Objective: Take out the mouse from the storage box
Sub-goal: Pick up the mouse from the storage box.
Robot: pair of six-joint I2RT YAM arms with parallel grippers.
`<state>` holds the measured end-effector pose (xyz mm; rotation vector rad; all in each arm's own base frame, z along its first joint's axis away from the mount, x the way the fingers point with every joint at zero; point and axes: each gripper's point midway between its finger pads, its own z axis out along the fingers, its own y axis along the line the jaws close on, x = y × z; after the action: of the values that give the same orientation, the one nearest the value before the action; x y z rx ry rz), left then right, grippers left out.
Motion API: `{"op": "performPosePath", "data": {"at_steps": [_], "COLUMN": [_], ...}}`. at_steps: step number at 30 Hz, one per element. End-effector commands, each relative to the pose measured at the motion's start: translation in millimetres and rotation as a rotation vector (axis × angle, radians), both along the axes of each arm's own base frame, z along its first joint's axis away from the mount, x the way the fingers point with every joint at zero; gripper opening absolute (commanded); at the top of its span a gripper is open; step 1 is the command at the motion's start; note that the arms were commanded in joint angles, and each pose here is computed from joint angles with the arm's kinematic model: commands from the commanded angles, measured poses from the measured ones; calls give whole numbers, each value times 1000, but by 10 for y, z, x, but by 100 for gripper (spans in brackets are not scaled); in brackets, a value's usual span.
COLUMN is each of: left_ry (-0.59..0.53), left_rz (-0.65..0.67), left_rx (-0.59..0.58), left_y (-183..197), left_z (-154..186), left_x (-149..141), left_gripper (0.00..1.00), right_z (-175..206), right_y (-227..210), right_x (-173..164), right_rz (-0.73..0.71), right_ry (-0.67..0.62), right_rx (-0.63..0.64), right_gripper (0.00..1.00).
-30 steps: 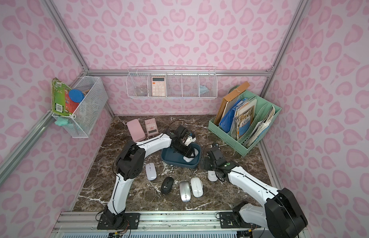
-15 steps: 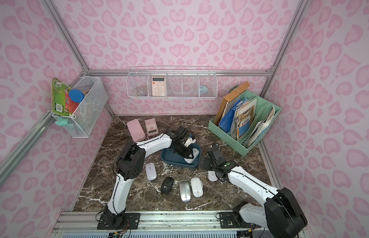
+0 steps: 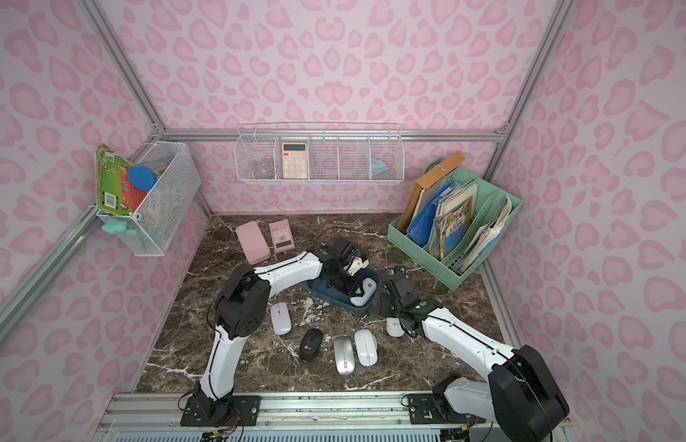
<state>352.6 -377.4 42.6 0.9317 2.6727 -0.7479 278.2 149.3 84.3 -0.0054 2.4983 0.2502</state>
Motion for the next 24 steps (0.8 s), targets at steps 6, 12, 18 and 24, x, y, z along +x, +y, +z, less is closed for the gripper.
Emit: {"op": "performPosePath", "data": {"at_steps": [6, 12, 18, 24], "left_ry": [1, 68, 101, 80], "left_rz": [13, -1, -8, 5], "left_rx": [-82, -86, -81, -83], "left_y": [-145, -209, -221, -217], "left_z": [145, -22, -121, -65], "left_x": [-31, -76, -117, -87], "left_gripper": [39, 51, 51, 38], "right_z": [-33, -65, -21, -22], "right_y": [-30, -91, -123, -136], "right_x": [5, 12, 26, 32], "right_rz": [-13, -42, -54, -58], "right_ry": [-8, -2, -21, -20], "right_rx": [-8, -27, -20, -21], "right_gripper": [97, 97, 97, 97]}}
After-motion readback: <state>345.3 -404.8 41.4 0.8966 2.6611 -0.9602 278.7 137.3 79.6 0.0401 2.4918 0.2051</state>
